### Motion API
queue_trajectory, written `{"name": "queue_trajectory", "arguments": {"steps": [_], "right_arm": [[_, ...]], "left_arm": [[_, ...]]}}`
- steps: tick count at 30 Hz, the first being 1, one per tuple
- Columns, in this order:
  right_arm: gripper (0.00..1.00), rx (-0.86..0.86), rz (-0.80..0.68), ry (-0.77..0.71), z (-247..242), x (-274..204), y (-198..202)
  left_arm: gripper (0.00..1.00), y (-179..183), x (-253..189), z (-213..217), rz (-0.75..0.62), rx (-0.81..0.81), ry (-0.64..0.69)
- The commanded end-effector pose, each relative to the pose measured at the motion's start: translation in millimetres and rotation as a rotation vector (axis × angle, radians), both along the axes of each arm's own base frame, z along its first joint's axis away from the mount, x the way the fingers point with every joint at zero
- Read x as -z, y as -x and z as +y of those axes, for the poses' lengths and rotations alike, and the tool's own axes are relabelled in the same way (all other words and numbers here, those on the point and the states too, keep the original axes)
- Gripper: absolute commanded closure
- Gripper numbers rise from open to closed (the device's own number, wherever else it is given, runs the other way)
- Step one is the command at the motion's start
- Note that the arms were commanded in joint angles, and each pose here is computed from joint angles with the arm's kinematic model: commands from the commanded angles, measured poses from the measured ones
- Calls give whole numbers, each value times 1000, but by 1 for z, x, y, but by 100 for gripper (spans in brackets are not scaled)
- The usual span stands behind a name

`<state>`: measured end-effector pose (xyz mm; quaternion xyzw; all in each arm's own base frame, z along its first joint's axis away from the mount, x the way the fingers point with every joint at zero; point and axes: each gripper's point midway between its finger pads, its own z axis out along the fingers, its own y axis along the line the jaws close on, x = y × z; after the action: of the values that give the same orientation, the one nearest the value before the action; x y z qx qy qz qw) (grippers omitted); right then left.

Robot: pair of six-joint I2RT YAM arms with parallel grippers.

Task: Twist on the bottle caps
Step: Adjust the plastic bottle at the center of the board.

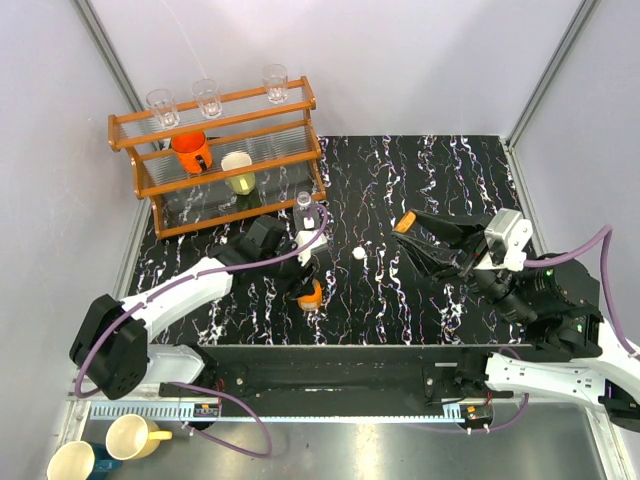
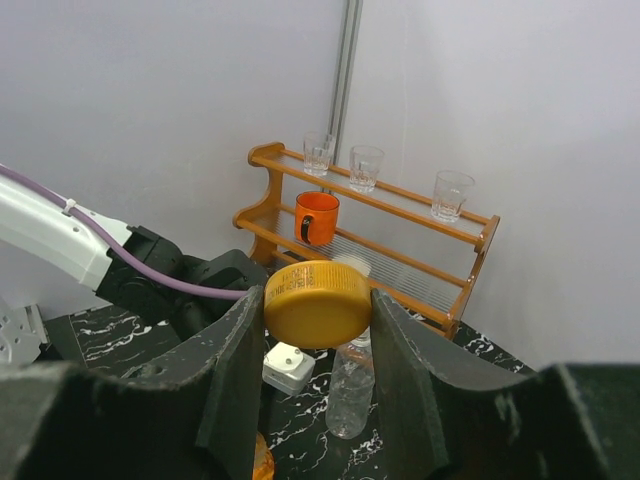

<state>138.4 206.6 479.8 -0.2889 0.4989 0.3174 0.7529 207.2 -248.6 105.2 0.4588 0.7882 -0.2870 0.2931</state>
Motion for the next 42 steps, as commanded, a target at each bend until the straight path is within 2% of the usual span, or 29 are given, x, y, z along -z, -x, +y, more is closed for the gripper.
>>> {"name": "queue_trajectory", "arguments": {"steps": [1, 6, 9, 10, 13, 14, 17, 22, 33, 42], "right_arm": [[64, 18, 20, -34, -7, -3, -1], [65, 27, 26, -36, -10, -2, -1], [65, 31, 28, -38, -12, -3, -1], [65, 28, 30, -42, -12, -4, -1], [66, 34, 33, -40, -13, -3, -1], [66, 35, 33, -45, -15, -4, -1], [66, 36, 38, -45, -15, -3, -1], [66, 37, 43, -51, -18, -3, -1], [66, 47, 44, -37, -22, -5, 0], [66, 58, 50, -30, -27, -1, -1]], "left_arm": [[45, -11, -6, -5, -56, 1, 13], [50, -10, -2, -2, -44, 8, -16], [62, -13, -6, 1, -67, -1, -36], [69, -19, -12, 1, -93, -2, -45], [77, -16, -14, 11, -84, 20, -152], [82, -18, -12, 15, -108, 16, -221], [88, -11, -1, 21, -97, 63, -404], [87, 5, 18, 8, -81, 140, -481], [89, 20, 61, -69, -52, 316, -539], [92, 19, 68, -80, -50, 333, -517]]}}
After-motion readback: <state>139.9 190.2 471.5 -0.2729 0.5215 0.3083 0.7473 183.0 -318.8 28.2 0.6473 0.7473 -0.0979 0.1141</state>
